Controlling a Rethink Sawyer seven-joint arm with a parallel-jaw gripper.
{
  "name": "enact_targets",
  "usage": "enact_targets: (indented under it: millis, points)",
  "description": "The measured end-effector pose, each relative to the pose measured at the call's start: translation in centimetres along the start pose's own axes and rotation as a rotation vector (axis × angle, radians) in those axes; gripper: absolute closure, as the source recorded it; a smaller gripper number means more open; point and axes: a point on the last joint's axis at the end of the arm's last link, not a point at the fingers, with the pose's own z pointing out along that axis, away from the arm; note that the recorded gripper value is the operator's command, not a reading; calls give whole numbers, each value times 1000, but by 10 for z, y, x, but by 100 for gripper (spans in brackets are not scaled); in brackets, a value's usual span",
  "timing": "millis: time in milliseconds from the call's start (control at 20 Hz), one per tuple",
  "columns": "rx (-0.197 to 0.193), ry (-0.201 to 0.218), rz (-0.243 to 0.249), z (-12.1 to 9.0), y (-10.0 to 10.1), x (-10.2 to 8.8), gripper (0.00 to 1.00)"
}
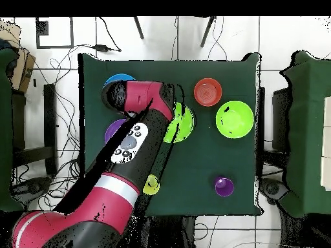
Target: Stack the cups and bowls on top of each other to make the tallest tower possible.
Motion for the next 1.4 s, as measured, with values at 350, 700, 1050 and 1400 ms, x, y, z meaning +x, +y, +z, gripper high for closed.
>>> enact_targets:
  millis: [350,700,1050,1400]
  points:
    - [-4,-8,-5,-2,7,-9,100]
    - [4,2,-9,-7,10,-12,100]
    - [1,-4,-12,-9,13,-13,100]
    - [10,-3,-13,-4,11,-13,100]
